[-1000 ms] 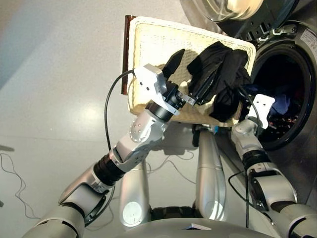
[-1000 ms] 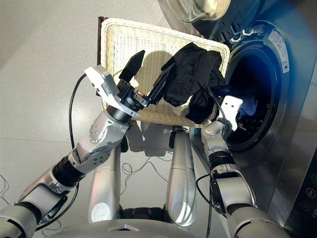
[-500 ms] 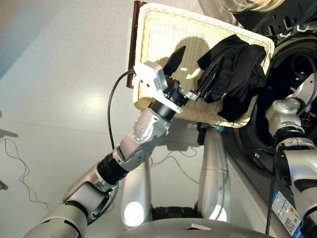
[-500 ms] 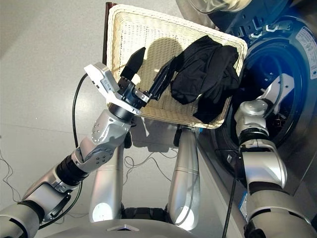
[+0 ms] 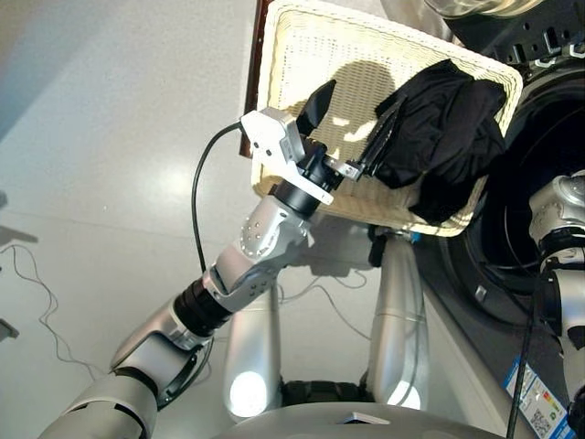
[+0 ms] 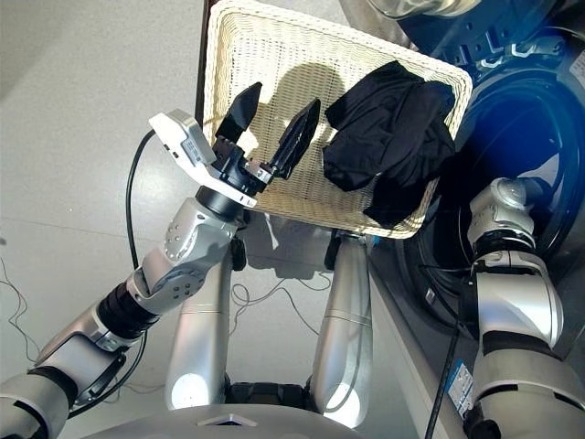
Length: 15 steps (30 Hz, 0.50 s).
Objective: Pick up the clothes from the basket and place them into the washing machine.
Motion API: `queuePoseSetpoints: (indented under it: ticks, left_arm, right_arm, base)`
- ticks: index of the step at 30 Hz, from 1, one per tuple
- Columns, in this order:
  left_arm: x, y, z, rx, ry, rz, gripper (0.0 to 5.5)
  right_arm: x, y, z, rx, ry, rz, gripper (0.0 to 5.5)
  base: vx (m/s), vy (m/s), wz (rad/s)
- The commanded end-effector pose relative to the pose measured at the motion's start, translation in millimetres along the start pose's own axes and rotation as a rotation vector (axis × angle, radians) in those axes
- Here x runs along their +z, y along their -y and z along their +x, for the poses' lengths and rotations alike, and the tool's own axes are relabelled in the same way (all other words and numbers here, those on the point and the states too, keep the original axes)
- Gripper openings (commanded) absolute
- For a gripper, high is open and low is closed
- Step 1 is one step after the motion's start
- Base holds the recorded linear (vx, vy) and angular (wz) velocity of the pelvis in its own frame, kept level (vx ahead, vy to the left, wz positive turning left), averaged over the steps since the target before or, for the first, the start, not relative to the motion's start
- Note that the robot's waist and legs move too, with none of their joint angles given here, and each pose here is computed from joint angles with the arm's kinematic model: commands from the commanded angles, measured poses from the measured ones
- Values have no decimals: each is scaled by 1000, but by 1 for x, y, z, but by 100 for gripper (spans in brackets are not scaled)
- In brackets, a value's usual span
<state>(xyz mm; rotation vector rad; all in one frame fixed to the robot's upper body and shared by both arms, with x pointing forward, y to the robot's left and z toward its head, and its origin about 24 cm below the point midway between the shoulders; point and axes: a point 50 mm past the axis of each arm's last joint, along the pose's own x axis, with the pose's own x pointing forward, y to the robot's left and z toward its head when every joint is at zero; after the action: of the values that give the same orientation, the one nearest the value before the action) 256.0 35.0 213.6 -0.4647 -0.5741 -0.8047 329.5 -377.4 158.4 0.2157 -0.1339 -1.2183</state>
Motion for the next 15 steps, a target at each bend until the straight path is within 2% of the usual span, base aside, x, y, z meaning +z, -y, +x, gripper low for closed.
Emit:
queuePoseSetpoints:
  ticks: [1,2,9,15]
  left_arm:
    - [23,16,4,-45,147,-53,550]
    - [23,16,3,-44,146,-52,550]
    - [24,16,4,-22,165,-38,550]
    - [22,11,1,-7,156,-35,550]
  right_arm:
    - [15,9,4,-21,74,155,550]
    - [14,9,3,-21,73,153,550]
    - [-30,-41,-88,420,115,138,550]
    - [-64,-41,-161,785,-37,287,550]
  base:
    - [0,0,0]
    - [0,0,0]
    - [0,0,0]
    - [0,0,0]
